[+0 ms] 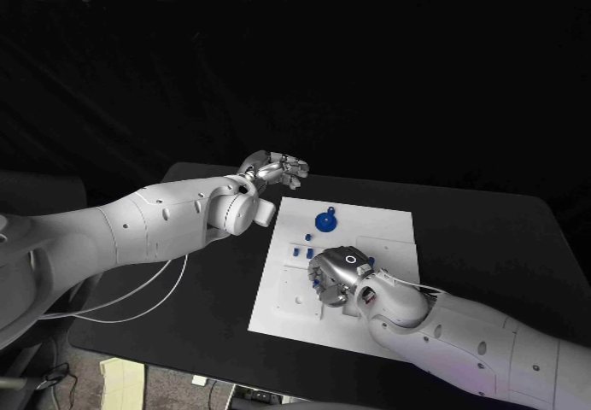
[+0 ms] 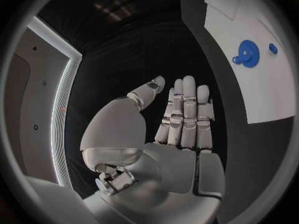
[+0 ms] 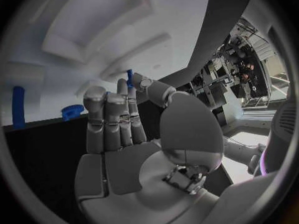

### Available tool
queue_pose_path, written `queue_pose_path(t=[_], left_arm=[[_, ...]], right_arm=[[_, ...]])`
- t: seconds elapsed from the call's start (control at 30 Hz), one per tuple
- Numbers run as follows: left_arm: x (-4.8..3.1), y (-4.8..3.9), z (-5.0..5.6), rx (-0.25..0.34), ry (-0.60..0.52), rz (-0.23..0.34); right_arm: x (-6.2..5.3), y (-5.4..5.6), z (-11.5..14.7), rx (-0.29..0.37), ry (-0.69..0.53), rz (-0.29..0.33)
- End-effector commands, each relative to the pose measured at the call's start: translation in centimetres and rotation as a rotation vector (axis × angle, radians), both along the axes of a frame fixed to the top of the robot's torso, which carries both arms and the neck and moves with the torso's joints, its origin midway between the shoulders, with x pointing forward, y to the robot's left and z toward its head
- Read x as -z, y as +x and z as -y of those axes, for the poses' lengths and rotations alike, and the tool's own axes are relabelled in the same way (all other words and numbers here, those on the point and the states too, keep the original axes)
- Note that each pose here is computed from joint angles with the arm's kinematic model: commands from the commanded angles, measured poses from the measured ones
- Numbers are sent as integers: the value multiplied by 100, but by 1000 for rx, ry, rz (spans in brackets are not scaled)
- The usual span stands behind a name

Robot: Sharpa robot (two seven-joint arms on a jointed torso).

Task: Assemble the parts on the task board

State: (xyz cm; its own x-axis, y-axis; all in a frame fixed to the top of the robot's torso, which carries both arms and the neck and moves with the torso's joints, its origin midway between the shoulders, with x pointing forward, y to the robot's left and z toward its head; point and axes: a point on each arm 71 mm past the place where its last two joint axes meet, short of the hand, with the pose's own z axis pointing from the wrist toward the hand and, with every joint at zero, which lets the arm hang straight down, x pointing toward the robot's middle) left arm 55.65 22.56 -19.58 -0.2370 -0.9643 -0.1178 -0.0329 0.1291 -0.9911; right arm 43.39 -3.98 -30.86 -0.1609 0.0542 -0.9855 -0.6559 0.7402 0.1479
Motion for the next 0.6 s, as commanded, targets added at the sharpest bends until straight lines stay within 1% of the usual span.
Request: queue_pose_path(t=[0.03, 0.37, 0.6], left_arm=[[-23, 1, 28, 9, -11, 8], [-30, 5, 34, 10, -11, 9], [-31, 5, 30, 11, -11, 9]], right_arm=[[21, -15, -17, -14, -20, -3], [138, -66, -28, -37, -76, -45], [147, -30, -4, -9, -28, -65]])
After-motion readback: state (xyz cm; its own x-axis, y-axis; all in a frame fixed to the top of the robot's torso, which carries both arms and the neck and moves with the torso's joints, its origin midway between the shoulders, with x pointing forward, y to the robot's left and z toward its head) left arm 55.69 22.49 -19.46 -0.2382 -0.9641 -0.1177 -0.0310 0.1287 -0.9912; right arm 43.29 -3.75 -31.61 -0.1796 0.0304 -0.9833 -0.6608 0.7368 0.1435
